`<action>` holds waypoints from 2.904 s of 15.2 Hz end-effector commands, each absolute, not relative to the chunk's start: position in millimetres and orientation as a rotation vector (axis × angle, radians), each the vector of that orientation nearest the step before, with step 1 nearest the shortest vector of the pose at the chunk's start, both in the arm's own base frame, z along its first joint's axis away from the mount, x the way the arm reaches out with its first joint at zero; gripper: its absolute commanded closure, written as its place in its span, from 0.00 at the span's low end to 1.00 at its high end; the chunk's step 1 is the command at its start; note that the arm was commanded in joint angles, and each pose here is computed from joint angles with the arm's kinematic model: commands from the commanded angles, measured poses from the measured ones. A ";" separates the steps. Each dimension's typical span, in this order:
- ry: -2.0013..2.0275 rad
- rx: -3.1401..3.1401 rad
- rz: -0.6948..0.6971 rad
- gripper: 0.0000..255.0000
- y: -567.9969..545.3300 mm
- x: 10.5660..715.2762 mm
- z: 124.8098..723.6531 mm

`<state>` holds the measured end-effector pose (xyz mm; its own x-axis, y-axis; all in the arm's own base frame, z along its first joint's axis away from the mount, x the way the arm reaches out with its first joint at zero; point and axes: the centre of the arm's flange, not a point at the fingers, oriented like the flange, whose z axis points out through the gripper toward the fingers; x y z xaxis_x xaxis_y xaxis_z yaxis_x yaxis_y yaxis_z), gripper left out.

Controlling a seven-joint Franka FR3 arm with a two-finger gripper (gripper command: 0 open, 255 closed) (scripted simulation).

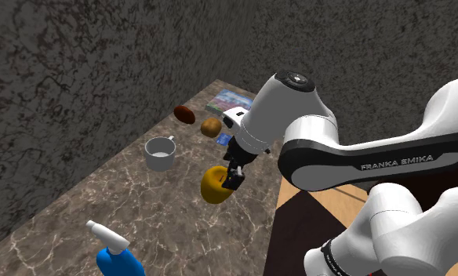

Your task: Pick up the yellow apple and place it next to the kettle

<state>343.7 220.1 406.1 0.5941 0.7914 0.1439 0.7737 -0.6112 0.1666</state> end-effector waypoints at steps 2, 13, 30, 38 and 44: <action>1.342 2.727 0.313 0.00 219.4 344.6 396.9; 1.342 2.727 0.313 1.00 219.4 344.6 397.0; 1.342 2.727 0.313 1.00 219.4 344.6 460.2; 1.342 2.727 0.313 1.00 219.4 344.6 502.5; 1.342 2.727 0.313 1.00 219.4 344.6 534.1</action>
<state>344.9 220.1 528.1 0.5936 0.7917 0.1446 0.7740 -0.6108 0.1669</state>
